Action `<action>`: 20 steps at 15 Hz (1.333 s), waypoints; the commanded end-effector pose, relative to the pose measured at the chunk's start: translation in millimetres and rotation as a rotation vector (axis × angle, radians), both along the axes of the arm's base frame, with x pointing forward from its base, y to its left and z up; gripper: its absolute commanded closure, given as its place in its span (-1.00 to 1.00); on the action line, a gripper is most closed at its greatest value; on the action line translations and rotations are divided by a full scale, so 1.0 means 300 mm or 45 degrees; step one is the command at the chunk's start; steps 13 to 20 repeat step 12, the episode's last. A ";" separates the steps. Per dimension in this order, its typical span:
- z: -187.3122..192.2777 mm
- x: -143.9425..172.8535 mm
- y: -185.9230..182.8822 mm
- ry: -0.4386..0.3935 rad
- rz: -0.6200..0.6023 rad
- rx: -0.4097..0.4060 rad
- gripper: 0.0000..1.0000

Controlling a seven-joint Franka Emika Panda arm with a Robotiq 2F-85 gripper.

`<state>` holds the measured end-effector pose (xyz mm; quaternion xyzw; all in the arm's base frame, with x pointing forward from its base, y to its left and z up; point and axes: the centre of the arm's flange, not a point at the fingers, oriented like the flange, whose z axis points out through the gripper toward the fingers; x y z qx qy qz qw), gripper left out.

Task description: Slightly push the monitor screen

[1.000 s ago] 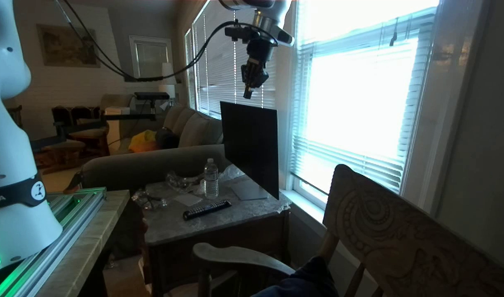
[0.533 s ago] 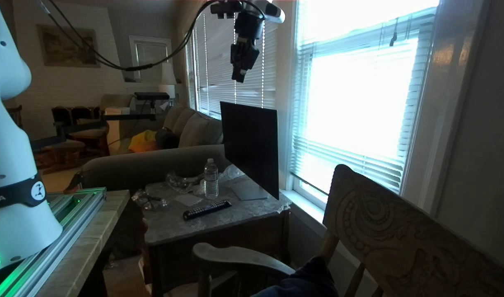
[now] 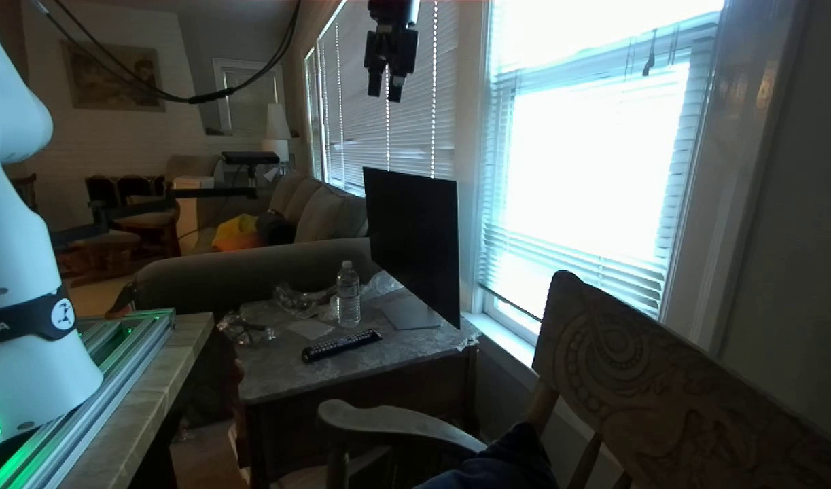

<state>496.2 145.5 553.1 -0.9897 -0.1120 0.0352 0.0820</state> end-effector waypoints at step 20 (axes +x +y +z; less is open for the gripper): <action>0.011 -0.057 -0.042 -0.021 -0.017 -0.003 -1.00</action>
